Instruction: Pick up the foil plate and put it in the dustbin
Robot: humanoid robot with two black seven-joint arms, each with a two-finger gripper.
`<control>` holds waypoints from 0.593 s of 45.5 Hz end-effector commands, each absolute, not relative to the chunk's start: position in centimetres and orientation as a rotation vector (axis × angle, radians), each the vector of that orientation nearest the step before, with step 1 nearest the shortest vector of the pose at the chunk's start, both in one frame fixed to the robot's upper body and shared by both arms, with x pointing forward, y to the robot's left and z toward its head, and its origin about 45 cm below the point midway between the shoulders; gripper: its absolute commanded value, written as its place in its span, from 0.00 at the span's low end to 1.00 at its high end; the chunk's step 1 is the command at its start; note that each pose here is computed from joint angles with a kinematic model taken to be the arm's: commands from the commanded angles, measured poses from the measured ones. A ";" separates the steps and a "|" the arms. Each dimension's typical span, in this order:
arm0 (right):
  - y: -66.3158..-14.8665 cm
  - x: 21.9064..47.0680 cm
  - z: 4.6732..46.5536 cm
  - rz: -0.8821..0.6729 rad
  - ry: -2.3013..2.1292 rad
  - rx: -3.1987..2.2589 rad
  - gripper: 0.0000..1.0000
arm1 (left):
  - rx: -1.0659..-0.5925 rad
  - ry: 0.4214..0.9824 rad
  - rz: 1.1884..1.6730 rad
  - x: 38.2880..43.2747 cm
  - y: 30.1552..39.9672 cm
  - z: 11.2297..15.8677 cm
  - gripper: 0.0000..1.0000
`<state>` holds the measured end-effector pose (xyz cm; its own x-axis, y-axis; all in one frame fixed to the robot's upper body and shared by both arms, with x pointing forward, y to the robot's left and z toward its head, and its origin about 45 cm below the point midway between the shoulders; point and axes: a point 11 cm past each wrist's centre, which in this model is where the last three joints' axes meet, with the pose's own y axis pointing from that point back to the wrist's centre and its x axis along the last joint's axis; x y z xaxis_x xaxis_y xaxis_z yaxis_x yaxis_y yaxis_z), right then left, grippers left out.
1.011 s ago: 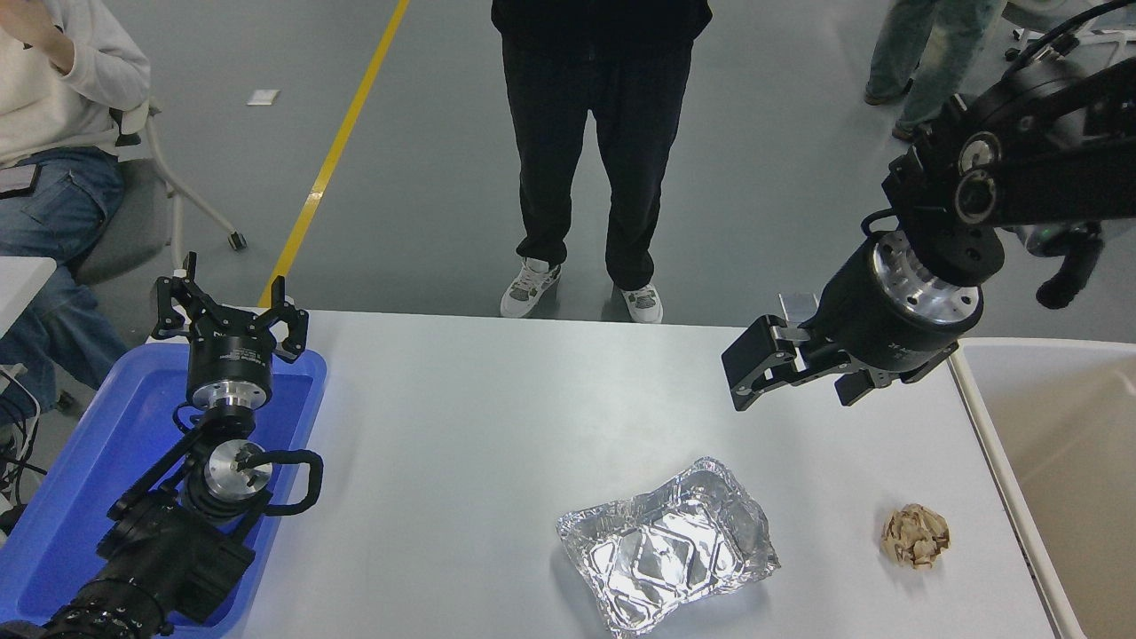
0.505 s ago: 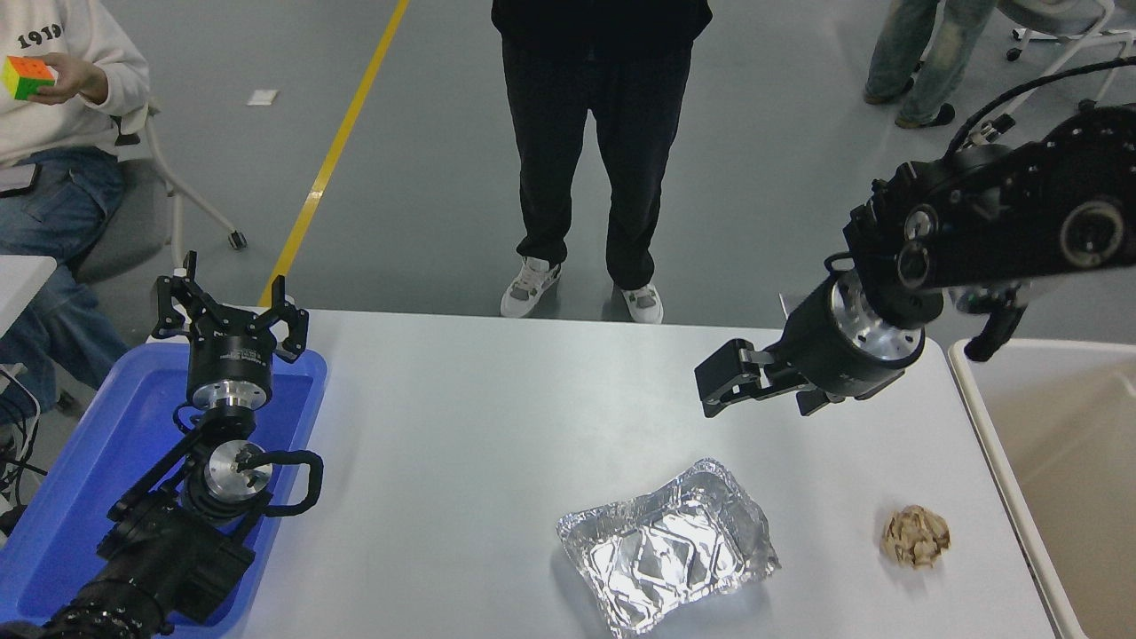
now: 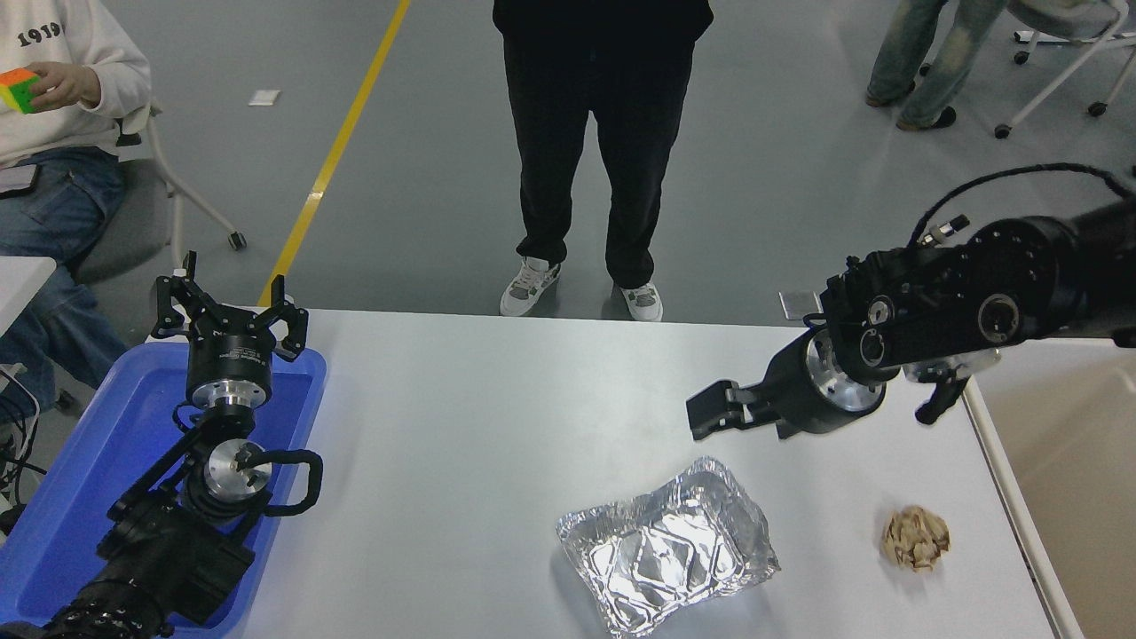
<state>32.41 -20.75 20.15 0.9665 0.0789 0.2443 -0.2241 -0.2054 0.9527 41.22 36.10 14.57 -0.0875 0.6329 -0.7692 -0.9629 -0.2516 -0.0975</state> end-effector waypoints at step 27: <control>-22.8 31.1 9.8 0.332 -0.127 1.730 0.99 | -0.856 0.531 1.650 41.22 36.11 14.56 0.99</control>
